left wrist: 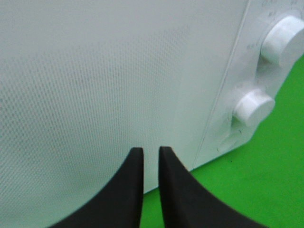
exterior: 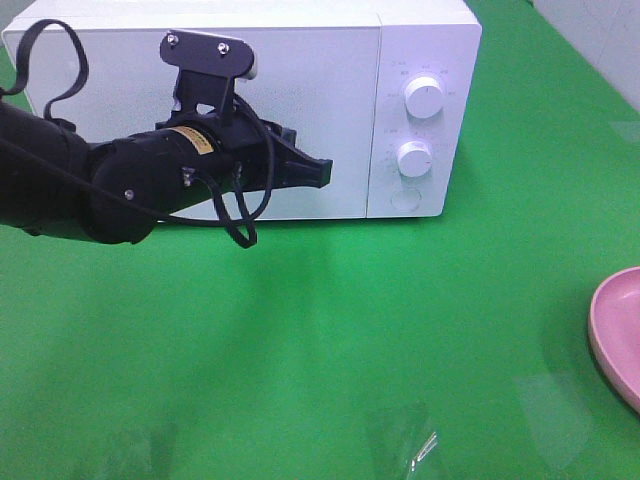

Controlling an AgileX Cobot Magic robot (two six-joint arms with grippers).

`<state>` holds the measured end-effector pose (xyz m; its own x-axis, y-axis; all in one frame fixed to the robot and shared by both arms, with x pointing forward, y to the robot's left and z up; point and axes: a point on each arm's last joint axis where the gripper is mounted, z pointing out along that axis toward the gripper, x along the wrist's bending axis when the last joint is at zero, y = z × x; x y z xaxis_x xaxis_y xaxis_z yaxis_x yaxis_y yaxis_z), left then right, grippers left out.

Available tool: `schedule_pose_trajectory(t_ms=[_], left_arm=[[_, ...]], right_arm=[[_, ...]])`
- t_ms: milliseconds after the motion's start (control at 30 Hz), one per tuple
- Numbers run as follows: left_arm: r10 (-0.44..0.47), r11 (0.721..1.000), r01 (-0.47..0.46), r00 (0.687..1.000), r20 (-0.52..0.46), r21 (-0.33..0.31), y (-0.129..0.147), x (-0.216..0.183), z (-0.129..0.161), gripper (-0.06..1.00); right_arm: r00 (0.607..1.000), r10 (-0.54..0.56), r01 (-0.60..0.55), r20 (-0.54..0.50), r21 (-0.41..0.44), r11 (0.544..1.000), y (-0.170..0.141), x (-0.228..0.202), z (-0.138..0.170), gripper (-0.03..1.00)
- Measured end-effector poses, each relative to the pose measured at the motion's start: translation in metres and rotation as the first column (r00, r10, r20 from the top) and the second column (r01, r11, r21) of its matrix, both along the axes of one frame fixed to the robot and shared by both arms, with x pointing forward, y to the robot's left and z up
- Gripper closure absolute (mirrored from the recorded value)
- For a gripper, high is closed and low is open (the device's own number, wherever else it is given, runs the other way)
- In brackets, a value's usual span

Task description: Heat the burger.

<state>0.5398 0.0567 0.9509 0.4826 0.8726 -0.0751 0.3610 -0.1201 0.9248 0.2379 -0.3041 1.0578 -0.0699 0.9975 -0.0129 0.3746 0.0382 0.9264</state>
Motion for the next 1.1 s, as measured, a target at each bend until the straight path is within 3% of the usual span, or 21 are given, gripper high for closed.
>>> schedule_pose_trajectory(t_ms=[33, 67, 133, 167, 200, 300, 333, 367, 400, 433, 500, 533, 633, 867, 1000, 1100], left_arm=[[-0.016, 1.0, 0.017, 0.998, -0.057, 0.016, 0.001, -0.005, 0.002, 0.74], [-0.016, 1.0, 0.017, 0.998, -0.057, 0.016, 0.001, -0.005, 0.002, 0.74], [-0.061, 0.996, 0.07, 0.983, -0.174, 0.046, 0.004, -0.017, 0.01, 0.51], [-0.061, 0.996, 0.07, 0.983, -0.174, 0.046, 0.004, -0.017, 0.01, 0.51], [-0.078, 0.994, 0.092, 0.973, -0.216, 0.055, 0.005, -0.022, 0.015, 0.4], [-0.088, 0.993, 0.105, 0.967, -0.24, 0.06, 0.006, -0.025, 0.018, 0.32], [-0.107, 0.989, 0.133, 0.951, -0.291, 0.071, 0.008, -0.032, 0.022, 0.19], [-0.107, 0.989, 0.133, 0.951, -0.291, 0.071, 0.008, -0.032, 0.022, 0.19], [-0.126, 0.982, 0.166, 0.929, -0.349, 0.085, 0.01, -0.04, 0.025, 0.1], [-0.126, 0.982, 0.166, 0.929, -0.349, 0.085, 0.01, -0.04, 0.025, 0.1], [-0.162, 0.962, 0.241, 0.882, -0.442, 0.129, 0.016, -0.053, 0.031, 0.04], [-0.162, 0.962, 0.241, 0.882, -0.442, 0.129, 0.016, -0.053, 0.031, 0.04], [-0.189, 0.93, 0.318, 0.842, -0.505, 0.183, 0.024, -0.067, 0.039, 0.04], [-0.214, 0.895, 0.381, 0.825, -0.523, 0.234, 0.037, -0.082, 0.06, 0.04], [-0.227, 0.849, 0.436, 0.812, -0.538, 0.3, 0.059, -0.105, 0.089, 0.04], [-0.21, 0.843, 0.433, 0.811, -0.546, 0.319, 0.068, -0.113, 0.099, 0.04]], right_arm=[[1.0, 0.0, 0.0, 0.0, 0.0, 1.0, 0.0, 0.0, 0.0, 0.2], [1.0, 0.0, 0.0, 0.0, 0.0, 1.0, 0.0, 0.0, 0.0, 0.2], [1.0, 0.0, 0.0, 0.0, 0.0, 1.0, 0.0, 0.0, 0.0, 0.2], [1.0, 0.0, 0.0, 0.0, 0.0, 1.0, 0.0, 0.0, 0.0, 0.2], [1.0, 0.0, 0.0, 0.0, 0.0, 1.0, 0.0, 0.0, 0.0, 0.2], [1.0, 0.0, 0.0, 0.0, 0.0, 1.0, 0.0, 0.0, 0.0, 0.2], [1.0, 0.0, 0.0, 0.0, 0.0, 1.0, 0.0, 0.0, 0.0, 0.2], [1.0, 0.0, 0.0, 0.0, 0.0, 1.0, 0.0, 0.0, 0.0, 0.2], [1.0, 0.0, 0.0, 0.0, 0.0, 1.0, 0.0, 0.0, 0.0, 0.2], [1.0, 0.0, 0.0, 0.0, 0.0, 1.0, 0.0, 0.0, 0.0, 0.2], [1.0, 0.0, 0.0, 0.0, 0.0, 1.0, 0.0, 0.0, 0.0, 0.2], [1.0, 0.0, 0.0, 0.0, 0.0, 1.0, 0.0, 0.0, 0.0, 0.2], [1.0, 0.0, 0.0, 0.0, 0.0, 1.0, 0.0, 0.0, 0.0, 0.2], [1.0, 0.0, 0.0, 0.0, 0.0, 1.0, 0.0, 0.0, 0.0, 0.2], [1.0, 0.0, 0.0, 0.0, 0.0, 1.0, 0.0, 0.0, 0.0, 0.2], [1.0, 0.0, 0.0, 0.0, 0.0, 1.0, 0.0, 0.0, 0.0, 0.2]])
